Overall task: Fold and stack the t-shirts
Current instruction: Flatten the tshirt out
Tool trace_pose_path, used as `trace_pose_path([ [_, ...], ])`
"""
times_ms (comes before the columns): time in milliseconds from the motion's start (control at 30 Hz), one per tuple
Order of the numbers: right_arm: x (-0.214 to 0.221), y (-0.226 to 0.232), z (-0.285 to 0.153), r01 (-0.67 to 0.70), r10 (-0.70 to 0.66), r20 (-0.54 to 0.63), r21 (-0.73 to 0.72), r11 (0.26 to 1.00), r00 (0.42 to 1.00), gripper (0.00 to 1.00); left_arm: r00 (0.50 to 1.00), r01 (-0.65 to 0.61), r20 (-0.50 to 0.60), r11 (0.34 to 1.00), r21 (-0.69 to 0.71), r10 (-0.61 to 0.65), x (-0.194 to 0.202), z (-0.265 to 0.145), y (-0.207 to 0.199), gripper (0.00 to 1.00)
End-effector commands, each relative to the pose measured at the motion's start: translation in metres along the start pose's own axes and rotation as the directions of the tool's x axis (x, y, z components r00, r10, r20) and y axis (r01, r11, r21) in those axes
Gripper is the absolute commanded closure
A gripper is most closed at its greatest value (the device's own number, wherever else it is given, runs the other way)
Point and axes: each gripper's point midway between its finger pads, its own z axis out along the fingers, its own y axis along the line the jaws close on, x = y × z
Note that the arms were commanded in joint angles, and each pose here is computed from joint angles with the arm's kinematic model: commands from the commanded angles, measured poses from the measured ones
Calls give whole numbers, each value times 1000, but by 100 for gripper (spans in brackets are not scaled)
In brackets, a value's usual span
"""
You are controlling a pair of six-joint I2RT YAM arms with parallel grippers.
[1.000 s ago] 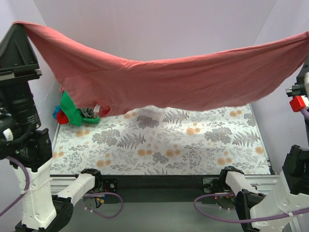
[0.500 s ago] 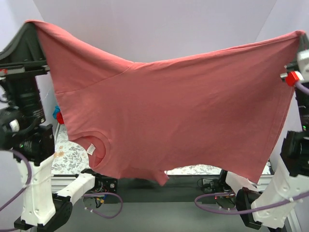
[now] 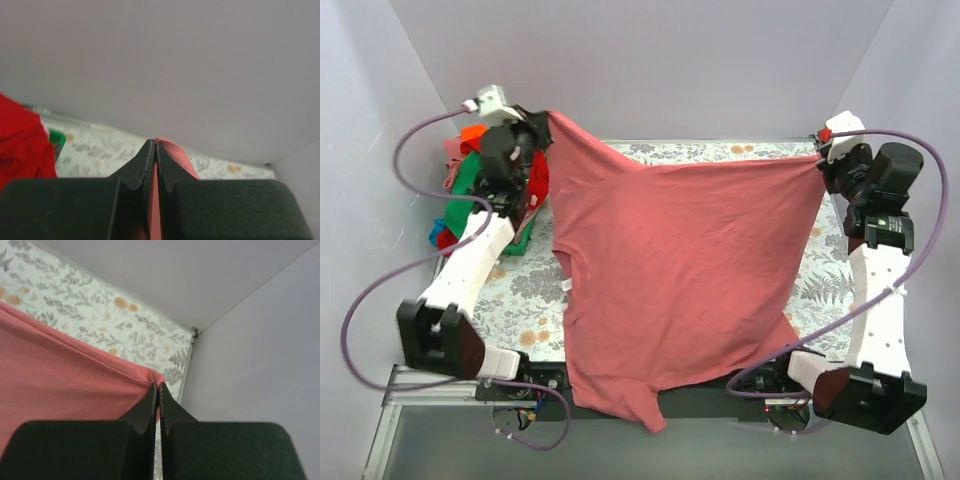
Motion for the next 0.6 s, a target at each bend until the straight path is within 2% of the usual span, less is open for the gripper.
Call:
trace_pose_path([
  [0, 6, -8, 23, 35, -38, 55, 37, 999, 998, 99, 999, -12, -38, 1000, -13, 12, 38, 21, 15, 100],
  [33, 15, -6, 29, 33, -34, 41, 26, 999, 999, 99, 995, -18, -96, 999, -30, 15, 70, 34, 27, 100],
  [133, 47, 1, 51, 19, -19, -17, 5, 1000, 1000, 99, 989, -21, -145, 999, -38, 15, 97, 54, 35, 100],
  [167, 51, -1, 56, 24, -24, -15, 14, 1000, 1000, 99, 983, -27, -184, 998, -57, 16, 119, 62, 44, 100],
  [233, 72, 5, 68, 14, -14, -52, -2, 1000, 999, 99, 980, -34, -195, 998, -56, 22, 125, 73, 44, 100],
  [267, 81, 8, 74, 7, -8, -67, -11, 1000, 998, 99, 974, -40, -225, 997, -69, 24, 142, 79, 52, 100],
  [567, 122, 26, 97, -25, 24, -101, -14, 1000, 995, 99, 949, -85, -309, 993, -80, 56, 186, 105, 69, 100],
])
